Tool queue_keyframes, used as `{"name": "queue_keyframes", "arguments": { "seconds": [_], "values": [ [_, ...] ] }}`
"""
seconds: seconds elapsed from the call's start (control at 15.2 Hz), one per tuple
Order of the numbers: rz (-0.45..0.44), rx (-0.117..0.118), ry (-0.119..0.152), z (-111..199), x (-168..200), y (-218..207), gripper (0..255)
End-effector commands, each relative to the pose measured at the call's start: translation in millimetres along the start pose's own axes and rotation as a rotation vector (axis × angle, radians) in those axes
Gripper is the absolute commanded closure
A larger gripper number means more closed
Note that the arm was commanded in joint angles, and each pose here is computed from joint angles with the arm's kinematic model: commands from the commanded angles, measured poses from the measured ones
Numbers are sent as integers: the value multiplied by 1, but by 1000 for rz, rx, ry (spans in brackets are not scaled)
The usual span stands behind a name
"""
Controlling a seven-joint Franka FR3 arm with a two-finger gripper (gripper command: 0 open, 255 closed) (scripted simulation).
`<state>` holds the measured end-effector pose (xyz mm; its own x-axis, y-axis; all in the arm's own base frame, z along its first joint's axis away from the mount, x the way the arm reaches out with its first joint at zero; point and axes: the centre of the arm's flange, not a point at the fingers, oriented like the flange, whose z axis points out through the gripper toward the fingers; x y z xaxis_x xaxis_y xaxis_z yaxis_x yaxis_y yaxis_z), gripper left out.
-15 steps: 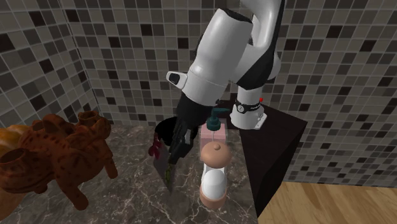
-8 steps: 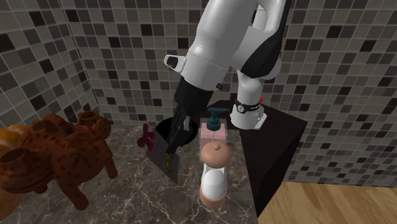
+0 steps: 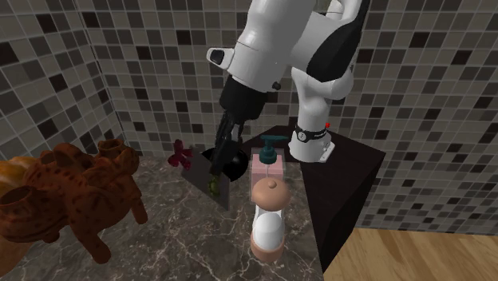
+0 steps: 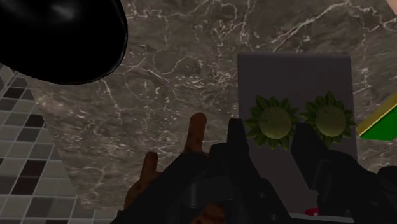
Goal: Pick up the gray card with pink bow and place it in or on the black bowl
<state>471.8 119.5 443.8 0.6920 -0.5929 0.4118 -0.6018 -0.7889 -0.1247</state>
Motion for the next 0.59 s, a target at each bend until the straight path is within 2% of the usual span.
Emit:
{"name": "queue_keyframes", "arguments": {
  "seconds": [0.0, 0.53],
  "values": [
    [-1, 1, -1, -6, 2, 21, 255],
    [-1, 1, -1, -23, -2, 125, 255]
  ]
}}
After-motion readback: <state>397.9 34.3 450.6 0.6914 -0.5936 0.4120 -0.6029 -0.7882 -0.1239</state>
